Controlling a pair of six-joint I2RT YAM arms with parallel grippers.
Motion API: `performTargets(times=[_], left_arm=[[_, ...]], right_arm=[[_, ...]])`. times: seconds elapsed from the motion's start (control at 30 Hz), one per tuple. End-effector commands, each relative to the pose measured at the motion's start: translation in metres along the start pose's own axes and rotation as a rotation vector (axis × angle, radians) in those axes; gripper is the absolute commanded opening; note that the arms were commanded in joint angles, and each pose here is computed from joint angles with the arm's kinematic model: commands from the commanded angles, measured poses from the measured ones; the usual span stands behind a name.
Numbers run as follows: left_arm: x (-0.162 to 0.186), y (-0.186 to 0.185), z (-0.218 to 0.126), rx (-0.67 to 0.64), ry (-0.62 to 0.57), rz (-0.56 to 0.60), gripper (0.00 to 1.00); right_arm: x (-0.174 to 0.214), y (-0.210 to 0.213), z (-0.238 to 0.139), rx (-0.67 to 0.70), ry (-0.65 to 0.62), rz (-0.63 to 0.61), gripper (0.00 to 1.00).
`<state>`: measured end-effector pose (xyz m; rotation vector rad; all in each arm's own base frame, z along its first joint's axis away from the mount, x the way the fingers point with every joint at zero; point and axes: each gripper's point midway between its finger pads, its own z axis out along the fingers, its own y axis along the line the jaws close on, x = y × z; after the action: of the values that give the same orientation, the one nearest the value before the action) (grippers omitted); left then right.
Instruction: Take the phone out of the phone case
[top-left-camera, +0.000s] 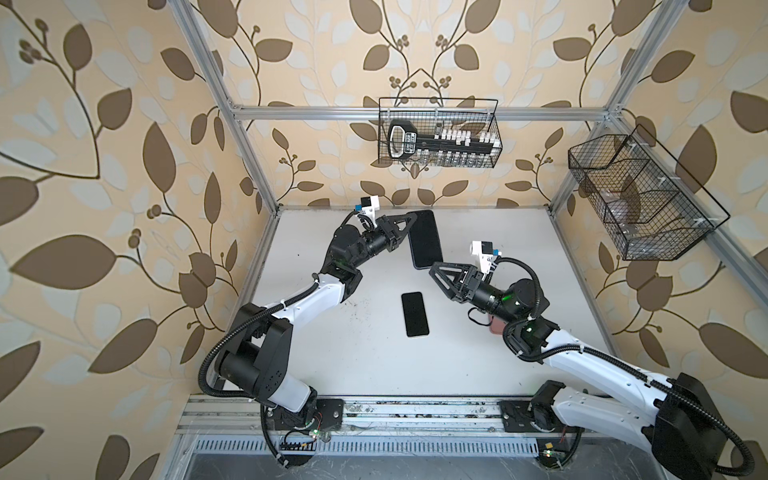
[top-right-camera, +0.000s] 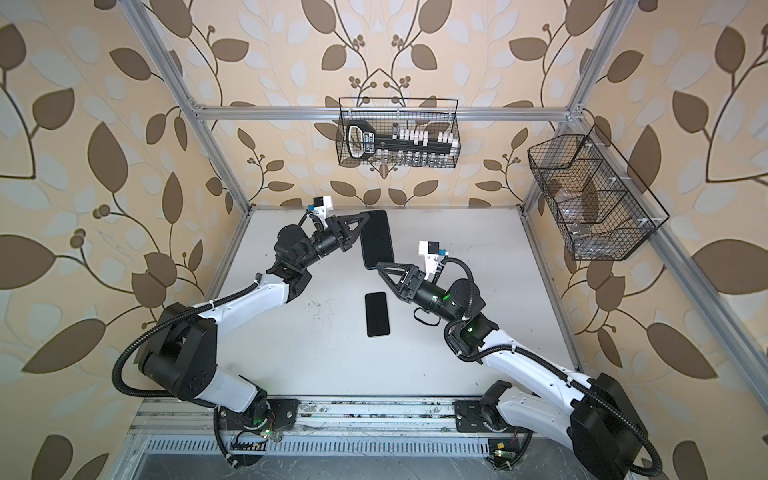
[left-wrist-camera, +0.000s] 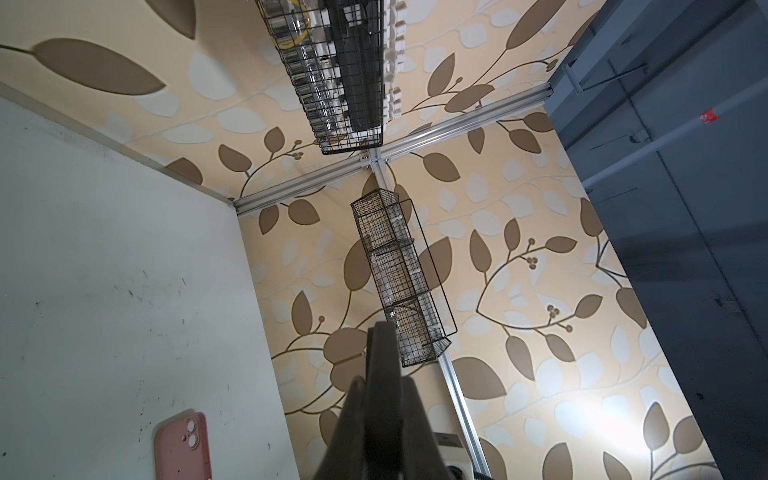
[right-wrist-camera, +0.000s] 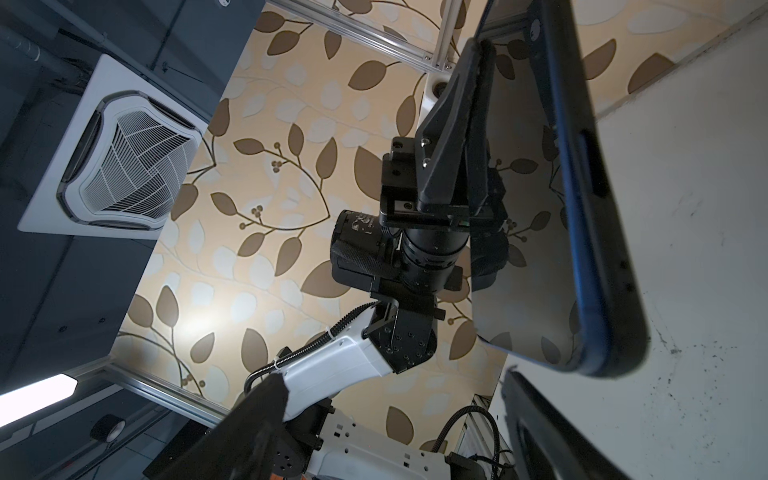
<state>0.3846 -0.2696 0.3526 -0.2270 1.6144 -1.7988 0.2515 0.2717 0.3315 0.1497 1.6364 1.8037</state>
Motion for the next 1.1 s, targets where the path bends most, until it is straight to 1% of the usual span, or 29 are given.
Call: performTargets(times=[0.0,0.33,1.07], left_arm=[[-0.002,-0.057,0.001,0.159,0.002,0.065,0.00],[0.000,-0.067,-0.008,0.171,-0.005,0.066,0.00],[0.000,-0.056,-0.005,0.149,-0.005,0.070,0.00]], right_arm=[[-0.002,-0.002,-0.002,0.001,-0.011,-0.002,0.82],[-0.005,-0.007,0.004,0.002,-0.010,0.006,0.82],[-0.008,0.010,0.002,-0.029,-0.016,-0.008,0.82]])
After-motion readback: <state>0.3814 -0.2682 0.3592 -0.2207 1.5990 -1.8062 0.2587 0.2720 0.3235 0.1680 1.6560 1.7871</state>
